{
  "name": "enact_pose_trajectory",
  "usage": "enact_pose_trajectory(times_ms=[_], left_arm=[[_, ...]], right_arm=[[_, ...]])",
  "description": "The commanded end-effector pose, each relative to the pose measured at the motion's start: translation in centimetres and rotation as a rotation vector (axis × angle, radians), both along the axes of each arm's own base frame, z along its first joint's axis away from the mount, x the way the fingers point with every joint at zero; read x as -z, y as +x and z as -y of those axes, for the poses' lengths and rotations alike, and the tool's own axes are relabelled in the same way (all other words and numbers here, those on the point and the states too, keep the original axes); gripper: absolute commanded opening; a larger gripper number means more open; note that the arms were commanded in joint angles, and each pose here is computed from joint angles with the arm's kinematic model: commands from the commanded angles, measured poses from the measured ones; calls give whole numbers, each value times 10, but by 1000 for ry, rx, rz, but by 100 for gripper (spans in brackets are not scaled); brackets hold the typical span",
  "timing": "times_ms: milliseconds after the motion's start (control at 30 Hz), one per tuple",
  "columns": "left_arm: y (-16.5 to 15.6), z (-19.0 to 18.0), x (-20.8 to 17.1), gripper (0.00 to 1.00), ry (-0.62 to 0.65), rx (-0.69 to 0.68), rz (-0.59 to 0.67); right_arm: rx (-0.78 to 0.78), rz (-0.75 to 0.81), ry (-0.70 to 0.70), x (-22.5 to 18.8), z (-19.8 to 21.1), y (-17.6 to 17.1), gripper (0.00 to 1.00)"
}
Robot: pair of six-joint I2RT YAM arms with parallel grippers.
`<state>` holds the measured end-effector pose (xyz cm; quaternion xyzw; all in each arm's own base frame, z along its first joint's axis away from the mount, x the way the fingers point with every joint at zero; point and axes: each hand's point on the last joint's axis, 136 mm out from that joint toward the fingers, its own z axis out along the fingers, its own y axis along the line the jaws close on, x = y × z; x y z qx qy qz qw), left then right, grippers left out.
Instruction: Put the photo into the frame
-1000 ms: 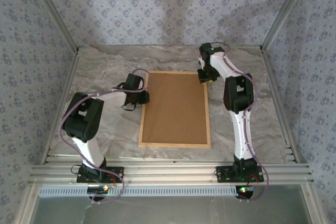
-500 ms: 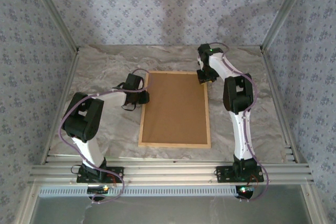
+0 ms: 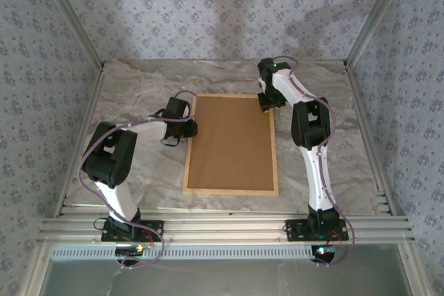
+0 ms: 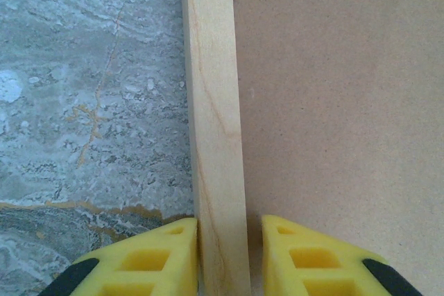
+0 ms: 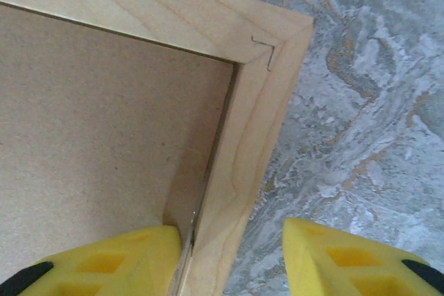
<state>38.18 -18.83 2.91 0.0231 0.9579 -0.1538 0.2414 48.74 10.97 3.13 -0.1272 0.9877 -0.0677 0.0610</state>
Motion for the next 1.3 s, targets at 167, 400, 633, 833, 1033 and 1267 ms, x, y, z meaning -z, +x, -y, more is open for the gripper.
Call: enact_pose_trajectory(times_ms=[167,400,633,833,1033,1267], left_arm=[[-29,-15,33,27,82,21,-141],[-30,-13,37,27,79,26,-158],[-47,-15,42,24,79,11,-189],[-65,-21,39,22,91,-39,-190],[-76,-22,40,22,95,-59,-196],[-78,-22,40,22,98,-60,-193]], right_arm=[[-25,-217,10,45,-9,-40,50],[-21,-46,144,-11,-29,-15,52],[79,116,207,-67,-3,-8,53],[116,107,118,-62,21,-12,48],[100,55,67,-38,23,-7,42],[60,20,57,-22,10,-6,40]])
